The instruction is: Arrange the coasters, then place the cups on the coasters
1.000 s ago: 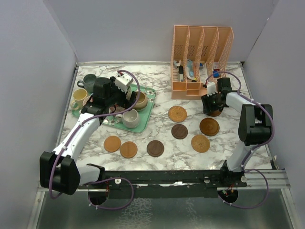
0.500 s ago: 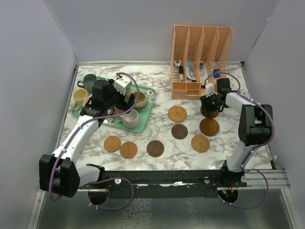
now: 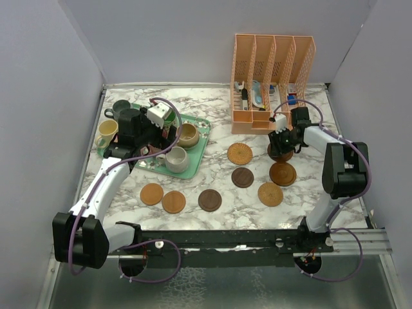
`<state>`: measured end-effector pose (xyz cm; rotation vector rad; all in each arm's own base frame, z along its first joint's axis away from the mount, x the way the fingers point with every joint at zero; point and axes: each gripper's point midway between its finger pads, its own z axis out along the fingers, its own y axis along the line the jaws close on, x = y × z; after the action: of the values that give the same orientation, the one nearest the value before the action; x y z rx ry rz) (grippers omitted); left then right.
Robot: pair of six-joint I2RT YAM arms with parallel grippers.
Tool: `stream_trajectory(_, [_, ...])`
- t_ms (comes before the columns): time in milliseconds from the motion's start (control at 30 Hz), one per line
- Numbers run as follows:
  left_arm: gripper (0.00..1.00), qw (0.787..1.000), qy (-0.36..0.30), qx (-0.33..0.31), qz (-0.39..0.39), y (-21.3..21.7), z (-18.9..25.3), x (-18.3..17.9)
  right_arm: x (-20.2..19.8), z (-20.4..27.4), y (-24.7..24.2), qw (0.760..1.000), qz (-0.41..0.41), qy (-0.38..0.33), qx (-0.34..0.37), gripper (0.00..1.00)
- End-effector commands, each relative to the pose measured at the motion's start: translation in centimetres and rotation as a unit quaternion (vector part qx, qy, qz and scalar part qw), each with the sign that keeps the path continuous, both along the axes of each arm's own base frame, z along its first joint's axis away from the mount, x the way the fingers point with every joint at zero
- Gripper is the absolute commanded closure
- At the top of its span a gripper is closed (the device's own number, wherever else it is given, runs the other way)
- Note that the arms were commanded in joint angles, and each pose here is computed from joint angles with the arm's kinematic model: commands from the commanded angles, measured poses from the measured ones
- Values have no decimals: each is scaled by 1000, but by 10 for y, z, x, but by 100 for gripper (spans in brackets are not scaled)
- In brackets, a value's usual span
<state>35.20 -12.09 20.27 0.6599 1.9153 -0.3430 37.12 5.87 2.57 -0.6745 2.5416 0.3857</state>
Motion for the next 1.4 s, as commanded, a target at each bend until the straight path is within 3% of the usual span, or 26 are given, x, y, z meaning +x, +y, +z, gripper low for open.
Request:
stream_trajectory(0, [1, 1000, -10, -12, -4, 2, 11, -4, -20, -3, 12, 999, 24, 23, 8, 59])
stream_trajectory(1367, [1, 1000, 6, -23, 6, 12, 3, -1, -37, -7, 103, 985, 175, -9, -10, 63])
